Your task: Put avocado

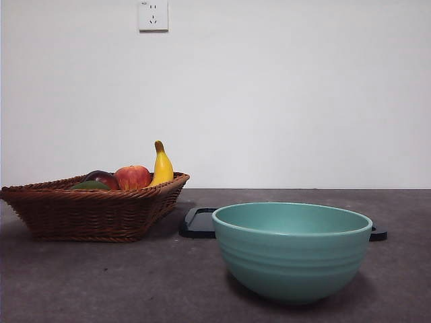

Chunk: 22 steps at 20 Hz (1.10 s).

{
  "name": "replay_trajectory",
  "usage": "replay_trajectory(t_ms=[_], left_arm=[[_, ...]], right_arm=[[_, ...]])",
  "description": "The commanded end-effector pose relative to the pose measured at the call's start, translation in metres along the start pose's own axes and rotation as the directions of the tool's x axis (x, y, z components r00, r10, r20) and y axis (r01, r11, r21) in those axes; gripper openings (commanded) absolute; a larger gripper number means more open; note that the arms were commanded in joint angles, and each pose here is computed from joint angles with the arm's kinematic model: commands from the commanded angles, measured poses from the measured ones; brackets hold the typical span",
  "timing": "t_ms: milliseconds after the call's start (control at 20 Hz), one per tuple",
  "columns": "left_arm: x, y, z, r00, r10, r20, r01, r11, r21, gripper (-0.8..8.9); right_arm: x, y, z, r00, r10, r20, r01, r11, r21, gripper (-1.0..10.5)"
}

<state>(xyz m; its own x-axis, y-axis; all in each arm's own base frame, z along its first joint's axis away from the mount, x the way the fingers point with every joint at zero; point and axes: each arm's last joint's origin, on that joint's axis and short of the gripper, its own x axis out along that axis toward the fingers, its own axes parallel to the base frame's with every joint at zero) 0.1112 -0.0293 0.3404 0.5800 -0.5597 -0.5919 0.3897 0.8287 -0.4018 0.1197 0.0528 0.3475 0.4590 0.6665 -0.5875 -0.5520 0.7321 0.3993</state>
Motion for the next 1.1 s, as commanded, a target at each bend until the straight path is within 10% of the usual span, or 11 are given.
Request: replay_trajectory(t_ms=[50,400,700,1100], left_arm=[[-0.005,-0.0077,0.0061,0.999,-0.024,-0.024,0.026,0.998,0.065,0.09],[-0.0027,-0.012,0.003,0.996,-0.051,-0.075,0.058,0.993,0.101,0.1],[-0.0028,-0.0121,0.0031,0.996,-0.051,-0.074,0.058,0.993,0.099,3.8],[-0.0012,-0.0111,0.0039,0.996,-0.036,-0.078,0.043,0.995,0.091,4.06]], right_arm=[[0.0034,0.009,0.0036,0.998,0.046,-0.053,-0.05,0.996,-0.071,0.1],[0.0095,0.016,0.0015,0.993,0.064,-0.101,-0.075,0.991,-0.107,0.1],[0.0095,0.016,0.0015,0.993,0.066,-0.101,-0.077,0.992,-0.103,3.2],[0.0095,0.016,0.0015,0.993,0.066,-0.101,-0.077,0.992,-0.103,3.7]])
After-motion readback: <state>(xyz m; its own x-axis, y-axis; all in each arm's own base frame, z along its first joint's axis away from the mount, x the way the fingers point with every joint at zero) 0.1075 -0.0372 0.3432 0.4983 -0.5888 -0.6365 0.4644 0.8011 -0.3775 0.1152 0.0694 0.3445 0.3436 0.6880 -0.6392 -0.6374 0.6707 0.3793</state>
